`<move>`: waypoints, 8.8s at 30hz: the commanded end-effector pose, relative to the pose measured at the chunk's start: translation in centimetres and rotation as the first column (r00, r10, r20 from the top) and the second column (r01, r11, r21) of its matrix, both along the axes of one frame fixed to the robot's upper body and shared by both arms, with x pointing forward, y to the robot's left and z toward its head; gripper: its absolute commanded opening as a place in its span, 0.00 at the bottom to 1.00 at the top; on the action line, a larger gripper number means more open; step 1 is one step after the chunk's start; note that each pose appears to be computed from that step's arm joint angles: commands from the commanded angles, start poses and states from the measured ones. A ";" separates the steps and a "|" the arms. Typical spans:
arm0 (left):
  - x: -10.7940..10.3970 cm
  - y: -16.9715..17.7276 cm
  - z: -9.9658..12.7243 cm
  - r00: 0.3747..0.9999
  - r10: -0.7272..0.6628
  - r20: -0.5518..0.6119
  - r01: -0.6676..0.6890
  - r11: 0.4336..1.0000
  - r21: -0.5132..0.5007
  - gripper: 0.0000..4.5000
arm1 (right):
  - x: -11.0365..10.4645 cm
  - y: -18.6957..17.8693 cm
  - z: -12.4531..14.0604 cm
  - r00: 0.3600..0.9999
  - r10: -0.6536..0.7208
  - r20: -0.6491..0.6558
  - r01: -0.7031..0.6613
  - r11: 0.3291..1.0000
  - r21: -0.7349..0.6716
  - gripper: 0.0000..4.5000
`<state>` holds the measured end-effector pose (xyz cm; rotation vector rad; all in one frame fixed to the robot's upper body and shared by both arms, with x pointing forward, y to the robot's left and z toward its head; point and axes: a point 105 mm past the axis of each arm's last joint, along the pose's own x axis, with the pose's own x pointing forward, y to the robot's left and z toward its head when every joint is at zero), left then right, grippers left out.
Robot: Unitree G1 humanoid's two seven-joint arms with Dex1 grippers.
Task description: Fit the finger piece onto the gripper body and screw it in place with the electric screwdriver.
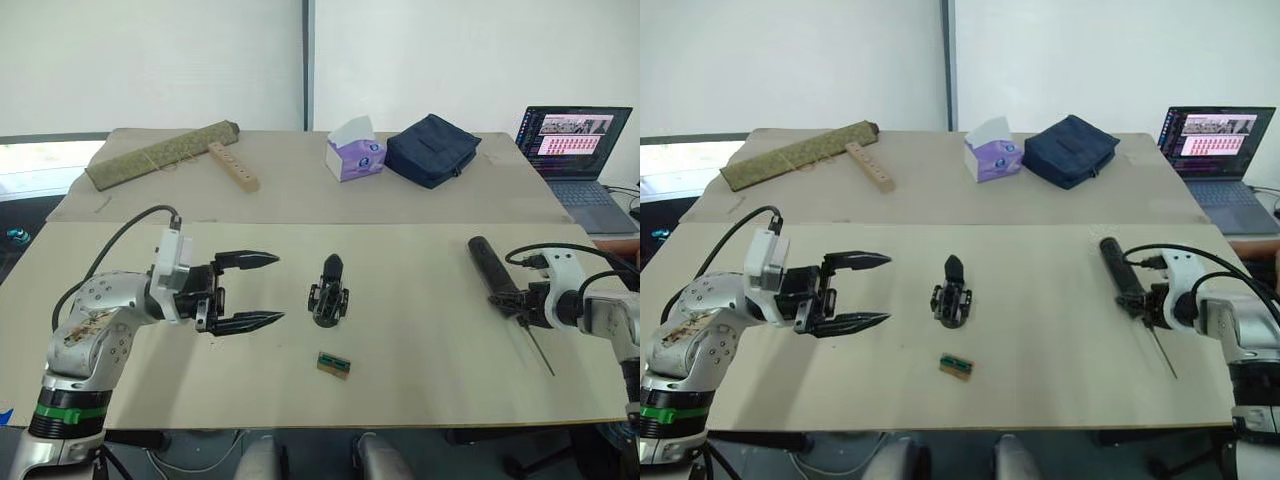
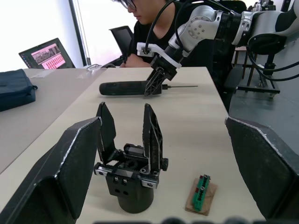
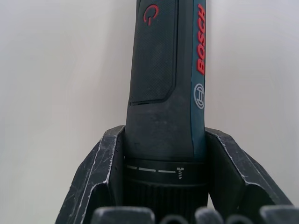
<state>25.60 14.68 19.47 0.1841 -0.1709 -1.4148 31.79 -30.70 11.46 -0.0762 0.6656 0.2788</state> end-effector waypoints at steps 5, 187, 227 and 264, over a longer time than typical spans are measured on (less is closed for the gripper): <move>-1.2 0.3 -0.5 0.998 -0.038 0.050 0.037 0.999 0.032 1.00 | -4.6 6.0 4.0 0.944 0.315 0.100 -0.308 0.948 -0.077 0.44; -0.3 -7.0 -15.7 0.988 -0.052 -0.144 0.100 0.929 0.355 1.00 | -10.3 23.0 7.0 0.099 0.635 0.766 -0.926 0.341 -0.163 0.41; 0.2 -6.1 -13.3 0.992 -0.036 -0.124 0.069 0.959 0.274 1.00 | -10.5 23.4 9.0 0.054 0.612 0.789 -0.929 0.320 -0.184 0.41; 3.3 -1.1 -4.3 0.991 0.125 -0.042 -0.124 0.992 0.025 1.00 | -5.1 19.9 17.1 0.204 0.449 0.870 -0.860 0.507 -0.061 0.41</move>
